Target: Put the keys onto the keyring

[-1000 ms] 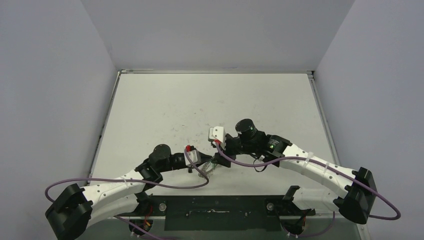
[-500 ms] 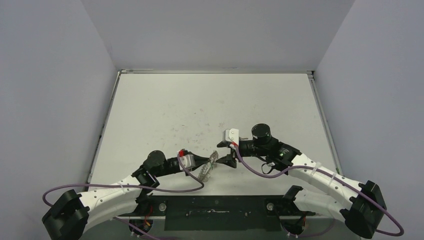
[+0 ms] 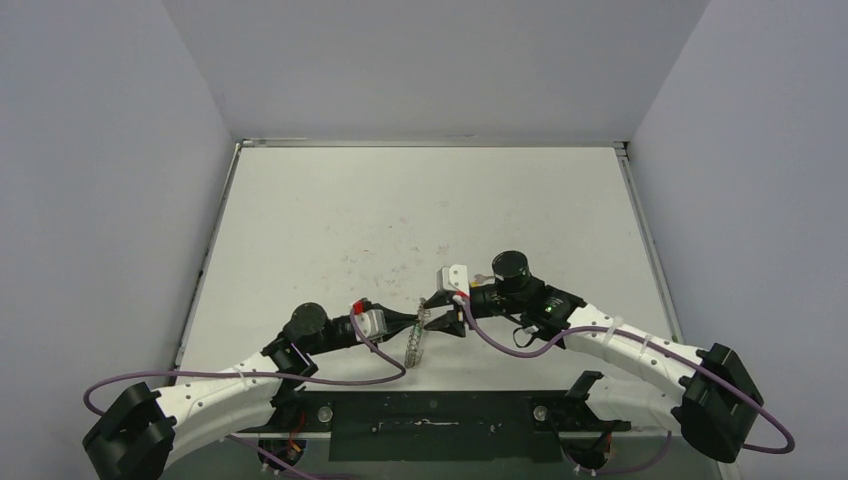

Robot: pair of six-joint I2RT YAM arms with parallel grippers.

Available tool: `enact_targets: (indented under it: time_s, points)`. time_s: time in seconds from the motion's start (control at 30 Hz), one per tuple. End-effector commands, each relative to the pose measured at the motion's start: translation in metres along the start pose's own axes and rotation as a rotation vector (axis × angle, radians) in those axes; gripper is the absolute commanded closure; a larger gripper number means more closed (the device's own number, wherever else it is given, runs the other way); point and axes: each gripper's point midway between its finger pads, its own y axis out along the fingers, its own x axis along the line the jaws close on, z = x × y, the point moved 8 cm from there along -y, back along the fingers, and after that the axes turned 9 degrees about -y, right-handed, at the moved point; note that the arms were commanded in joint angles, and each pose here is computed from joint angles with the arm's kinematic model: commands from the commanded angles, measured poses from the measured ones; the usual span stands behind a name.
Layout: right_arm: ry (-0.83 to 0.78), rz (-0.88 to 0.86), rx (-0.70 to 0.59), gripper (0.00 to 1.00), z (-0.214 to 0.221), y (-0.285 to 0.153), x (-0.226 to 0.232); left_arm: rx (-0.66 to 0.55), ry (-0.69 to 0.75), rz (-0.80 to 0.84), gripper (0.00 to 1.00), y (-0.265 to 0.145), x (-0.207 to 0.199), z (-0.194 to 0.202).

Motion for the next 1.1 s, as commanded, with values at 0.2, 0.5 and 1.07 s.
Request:
enact_targets:
  time_s: [0.2,0.5,1.07]
  points:
    - [-0.058,-0.005,-0.080,0.69,0.002,0.013,-0.003,-0.103,0.036,0.014,1.00,0.006,0.000,-0.024]
    - [-0.054,-0.028,-0.097,0.89,0.003,0.019,-0.002,-0.105,0.034,0.015,1.00,0.008,0.001,-0.025]
    - [-0.083,-0.011,-0.077,0.73,0.005,0.012,-0.001,-0.110,0.037,0.007,1.00,0.006,0.000,-0.026]
